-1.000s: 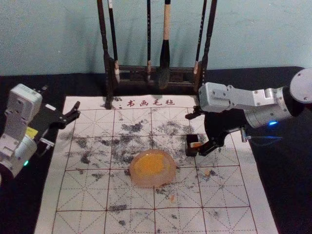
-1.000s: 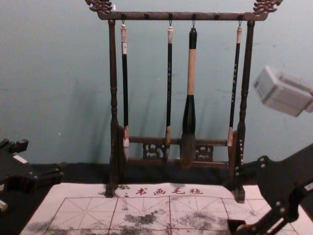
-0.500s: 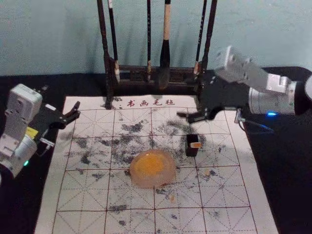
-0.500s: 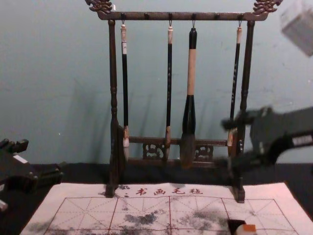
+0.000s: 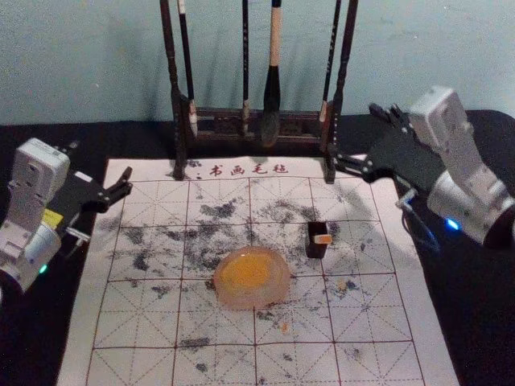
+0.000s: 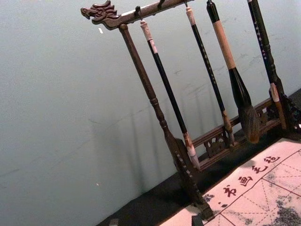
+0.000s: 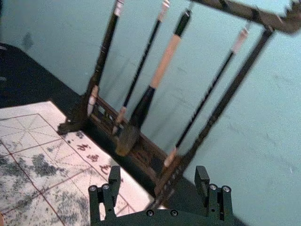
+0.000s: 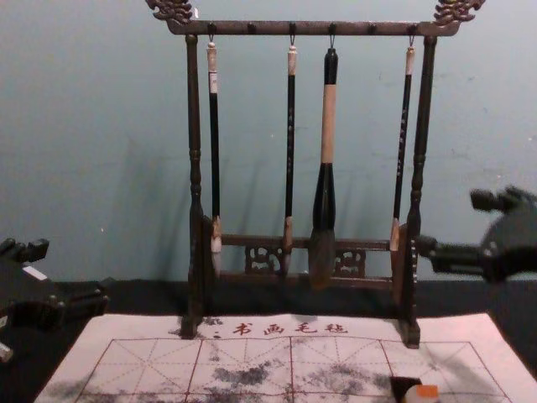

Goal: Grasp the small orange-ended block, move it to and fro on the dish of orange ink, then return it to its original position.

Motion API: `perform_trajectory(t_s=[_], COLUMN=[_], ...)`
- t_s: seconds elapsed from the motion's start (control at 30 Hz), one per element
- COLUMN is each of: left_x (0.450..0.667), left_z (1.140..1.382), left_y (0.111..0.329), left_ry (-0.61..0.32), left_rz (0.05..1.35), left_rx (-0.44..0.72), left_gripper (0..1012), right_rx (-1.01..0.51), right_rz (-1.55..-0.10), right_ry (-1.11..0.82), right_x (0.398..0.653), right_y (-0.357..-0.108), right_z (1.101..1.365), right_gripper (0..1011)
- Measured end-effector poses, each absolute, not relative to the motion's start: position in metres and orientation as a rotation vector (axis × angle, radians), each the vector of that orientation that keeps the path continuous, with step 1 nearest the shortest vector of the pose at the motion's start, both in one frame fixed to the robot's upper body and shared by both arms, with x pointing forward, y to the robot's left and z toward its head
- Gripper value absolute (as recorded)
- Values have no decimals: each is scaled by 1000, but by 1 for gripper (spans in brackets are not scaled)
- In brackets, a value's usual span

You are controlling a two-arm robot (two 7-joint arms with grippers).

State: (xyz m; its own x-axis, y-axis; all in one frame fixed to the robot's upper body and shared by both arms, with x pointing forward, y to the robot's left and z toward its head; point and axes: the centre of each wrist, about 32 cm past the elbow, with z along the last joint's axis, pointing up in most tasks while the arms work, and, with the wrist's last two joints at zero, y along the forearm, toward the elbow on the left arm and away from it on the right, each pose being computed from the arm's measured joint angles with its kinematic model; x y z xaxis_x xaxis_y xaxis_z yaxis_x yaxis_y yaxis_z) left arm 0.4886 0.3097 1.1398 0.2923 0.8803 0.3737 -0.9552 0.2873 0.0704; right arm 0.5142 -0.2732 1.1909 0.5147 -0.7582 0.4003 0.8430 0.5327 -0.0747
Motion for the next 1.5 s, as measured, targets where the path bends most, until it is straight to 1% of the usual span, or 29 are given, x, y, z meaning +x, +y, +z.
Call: perform_trajectory(t_s=[0.07, 0.1, 0.33, 0.63, 0.8, 1.5], left_x=[489, 489, 489, 489, 489, 489], left_z=[1140, 1140, 1140, 1140, 1140, 1140], left_y=[310, 310, 310, 310, 310, 310], left_ry=[-285, -285, -285, -285, -285, -285], left_rz=[1248, 1248, 1248, 1248, 1248, 1248], left_rx=[305, 304, 305, 304, 304, 304], left_gripper=[1001, 1001, 1001, 1001, 1001, 1001], right_rx=[-262, -248, -216, -230, -252, -248], right_rz=[-1000, -1025, -1116, -1162, -1168, -1167], right_ry=[-327, -316, -278, -207, -195, -199], right_x=[509, 505, 493, 488, 488, 488], right_y=[-273, -273, -271, -269, -268, -268], right_z=[1182, 1173, 1140, 1118, 1112, 1113], right_gripper=[1003, 1003, 1003, 1003, 1003, 1003])
